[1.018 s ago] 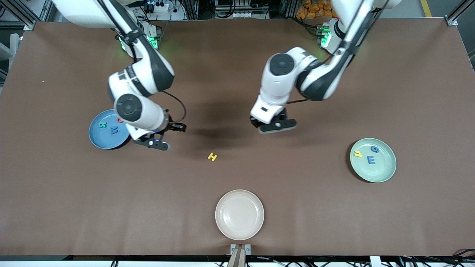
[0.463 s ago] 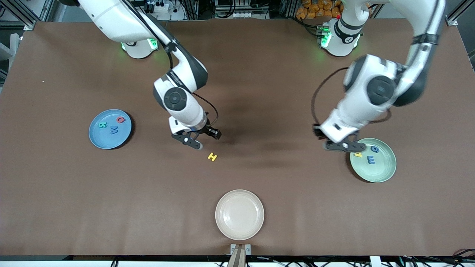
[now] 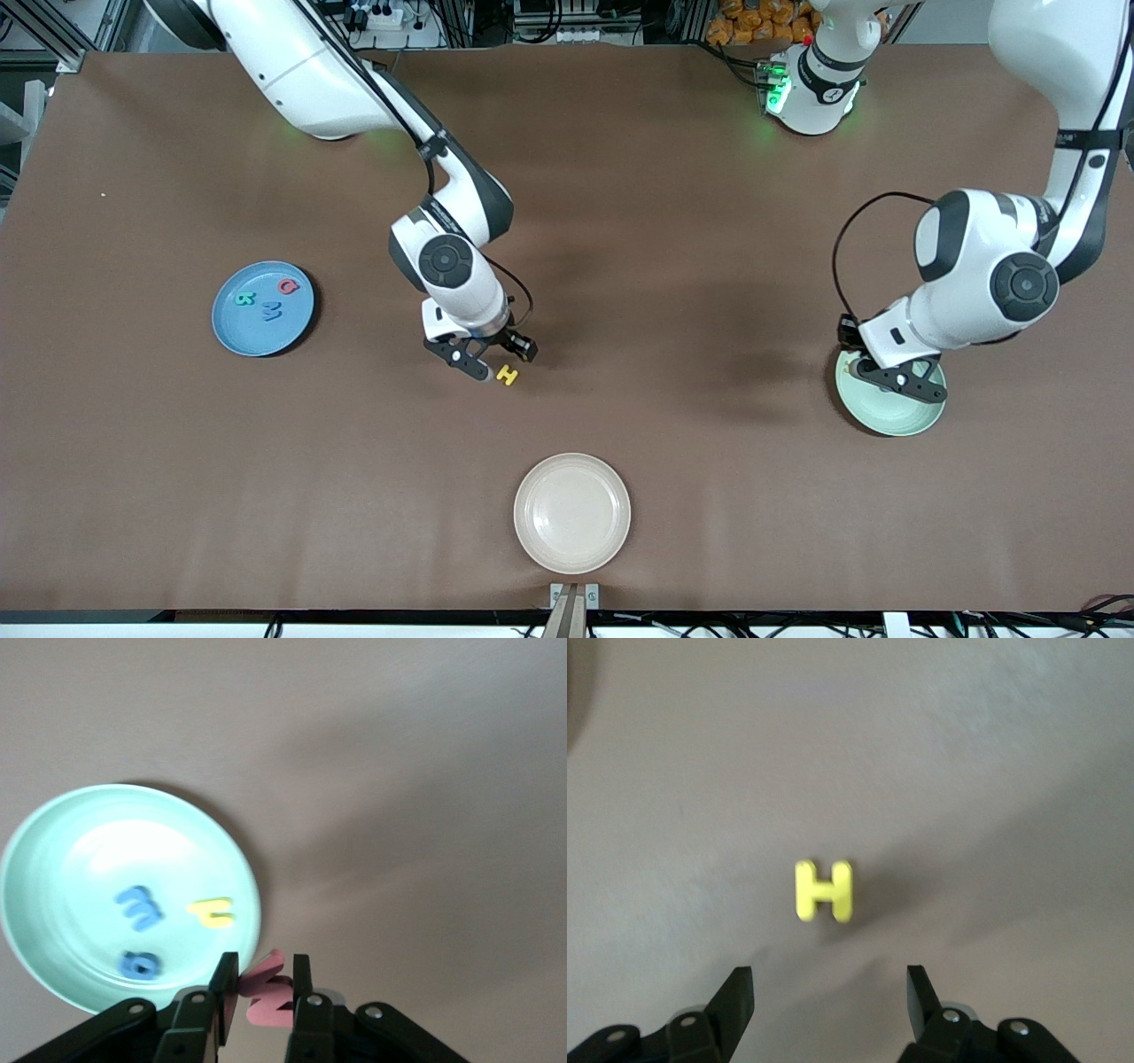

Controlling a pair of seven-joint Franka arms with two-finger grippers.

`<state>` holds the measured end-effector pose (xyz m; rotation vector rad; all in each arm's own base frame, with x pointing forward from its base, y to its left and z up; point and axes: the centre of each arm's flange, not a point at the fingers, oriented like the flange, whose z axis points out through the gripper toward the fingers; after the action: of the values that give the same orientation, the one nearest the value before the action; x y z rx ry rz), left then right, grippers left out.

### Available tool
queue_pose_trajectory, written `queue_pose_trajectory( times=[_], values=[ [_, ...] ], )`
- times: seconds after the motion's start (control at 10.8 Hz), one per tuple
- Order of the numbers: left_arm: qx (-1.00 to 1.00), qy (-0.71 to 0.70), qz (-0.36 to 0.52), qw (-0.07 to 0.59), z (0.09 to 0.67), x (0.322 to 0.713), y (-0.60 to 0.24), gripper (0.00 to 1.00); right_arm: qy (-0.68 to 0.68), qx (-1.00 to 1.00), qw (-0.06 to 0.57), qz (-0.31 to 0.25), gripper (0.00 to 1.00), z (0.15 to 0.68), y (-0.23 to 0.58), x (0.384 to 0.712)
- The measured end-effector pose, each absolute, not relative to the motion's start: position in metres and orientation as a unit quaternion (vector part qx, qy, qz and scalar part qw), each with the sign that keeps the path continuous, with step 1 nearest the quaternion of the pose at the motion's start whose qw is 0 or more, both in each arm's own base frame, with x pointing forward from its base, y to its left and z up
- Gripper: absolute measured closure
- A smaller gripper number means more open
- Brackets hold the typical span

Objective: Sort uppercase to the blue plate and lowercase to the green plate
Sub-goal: 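Release the m onto the green plate while the right gripper grasps the H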

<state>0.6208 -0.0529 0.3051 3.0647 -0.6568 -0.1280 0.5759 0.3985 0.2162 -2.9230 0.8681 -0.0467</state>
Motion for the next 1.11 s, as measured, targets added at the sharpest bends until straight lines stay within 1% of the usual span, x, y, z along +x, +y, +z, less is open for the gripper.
queue_pose_trajectory(
  times=[0.28, 0.46, 0.56, 0.74, 0.83, 0.93, 1.02, 1.11],
  values=[
    [0.976, -0.216, -0.036, 0.002, 0.274, 0.627, -0.044, 0.72, 0.287, -0.957, 0.026, -0.032, 0.22, 0.185, 0.399, 0.592],
    [0.977, -0.210, -0.035, 0.000, 0.262, 0.630, -0.033, 0.72, 0.290, -0.956, 0.019, -0.041, 0.23, 0.174, 0.395, 0.602],
    [0.977, -0.209, -0.035, -0.003, 0.261, 0.631, -0.024, 0.72, 0.291, -0.956, 0.018, -0.042, 0.24, 0.174, 0.394, 0.603],
    [0.977, -0.211, -0.031, -0.009, 0.257, 0.633, -0.005, 0.71, 0.291, -0.956, 0.016, -0.042, 0.31, 0.176, 0.394, 0.604],
    [0.978, -0.207, -0.030, -0.011, 0.252, 0.634, 0.004, 0.61, 0.291, -0.956, 0.015, -0.042, 0.45, 0.177, 0.394, 0.605],
    [0.979, -0.204, -0.029, -0.012, 0.247, 0.635, 0.010, 0.47, 0.291, -0.956, 0.014, -0.042, 0.50, 0.178, 0.395, 0.605],
    [0.979, -0.201, -0.028, -0.013, 0.247, 0.635, 0.013, 0.33, 0.290, -0.956, 0.014, -0.042, 0.50, 0.178, 0.395, 0.605],
    [0.979, -0.200, -0.022, -0.015, 0.251, 0.638, 0.015, 0.24, 0.290, -0.956, 0.015, -0.042, 0.59, 0.179, 0.396, 0.605]
  ],
)
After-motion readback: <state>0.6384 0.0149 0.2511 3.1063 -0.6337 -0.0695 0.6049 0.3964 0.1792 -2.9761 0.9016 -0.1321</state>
